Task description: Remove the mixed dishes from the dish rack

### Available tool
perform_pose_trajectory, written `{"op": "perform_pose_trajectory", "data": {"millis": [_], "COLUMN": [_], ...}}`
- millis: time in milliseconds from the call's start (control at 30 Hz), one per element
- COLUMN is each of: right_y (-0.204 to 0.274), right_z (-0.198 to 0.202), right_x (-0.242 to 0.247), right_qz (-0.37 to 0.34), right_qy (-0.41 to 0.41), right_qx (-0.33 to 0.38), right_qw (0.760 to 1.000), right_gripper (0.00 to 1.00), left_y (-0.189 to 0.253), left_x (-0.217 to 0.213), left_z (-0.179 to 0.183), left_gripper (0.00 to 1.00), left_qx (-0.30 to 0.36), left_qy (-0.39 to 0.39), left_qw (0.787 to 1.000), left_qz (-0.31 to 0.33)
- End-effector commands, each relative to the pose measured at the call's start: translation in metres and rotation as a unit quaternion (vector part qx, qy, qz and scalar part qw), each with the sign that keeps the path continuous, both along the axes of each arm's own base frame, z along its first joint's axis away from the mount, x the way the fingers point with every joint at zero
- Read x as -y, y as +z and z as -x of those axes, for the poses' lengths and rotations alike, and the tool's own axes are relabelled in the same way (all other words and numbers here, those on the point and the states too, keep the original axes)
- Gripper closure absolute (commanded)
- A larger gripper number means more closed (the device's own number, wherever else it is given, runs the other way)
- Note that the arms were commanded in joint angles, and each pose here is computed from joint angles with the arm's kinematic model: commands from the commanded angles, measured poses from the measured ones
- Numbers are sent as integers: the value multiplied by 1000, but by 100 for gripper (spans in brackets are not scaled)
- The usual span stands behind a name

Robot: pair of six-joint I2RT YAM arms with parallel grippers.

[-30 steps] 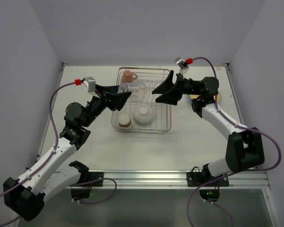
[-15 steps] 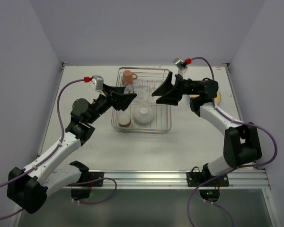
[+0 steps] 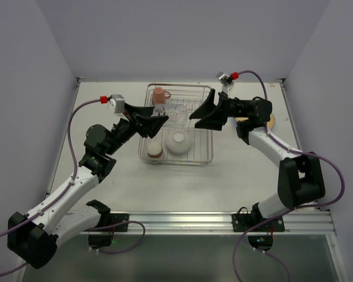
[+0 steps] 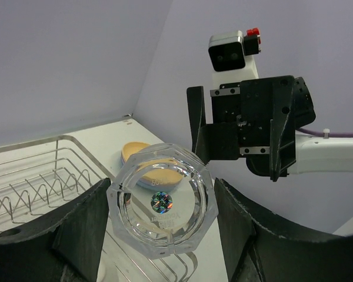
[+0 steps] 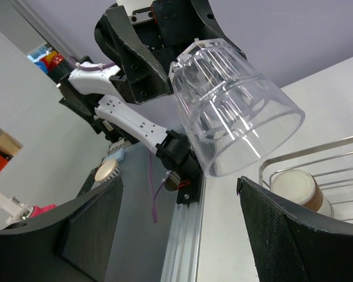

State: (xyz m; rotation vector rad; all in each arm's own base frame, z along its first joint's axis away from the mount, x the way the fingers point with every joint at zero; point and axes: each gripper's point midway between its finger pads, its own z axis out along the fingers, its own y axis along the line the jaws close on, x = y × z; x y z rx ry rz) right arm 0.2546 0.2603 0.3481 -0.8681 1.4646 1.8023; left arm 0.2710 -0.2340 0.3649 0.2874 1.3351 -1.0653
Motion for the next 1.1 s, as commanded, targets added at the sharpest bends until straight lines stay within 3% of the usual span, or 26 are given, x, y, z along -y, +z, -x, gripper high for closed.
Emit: {"op": "perform_pose_trajectory", "data": {"millis": [0,367,600,800,933,1067], "right_y": [10,14,15,17,17,18], "right_z": [3,8,10,11,12,12], "right_x": [2,3,4,4,4,6], "right_qz": [-10,-15,-17,-19,-19,-22], "right_qy": [1,11,14,17,21,23], "right_qx": [31,34,35,38,35,34], "right_qw": [999,999,999,999,999,999], "right_gripper": [19,20,28,56,85,100], "left_y": [22,11,-6,-9,-9,-9], "left_x": [8,28,38,45,46,43], "left_z": [8,4,3,4,5,5], "left_gripper": [78,78,78,78,78,77], "left_qx": [45,35,18,16,18,20], "left_qy": [-25,-48,-60,-66,-66,-59], "left_qw": [999,998,998,998,998,998], "left_qz": [17,12,1,0,0,-1]}}
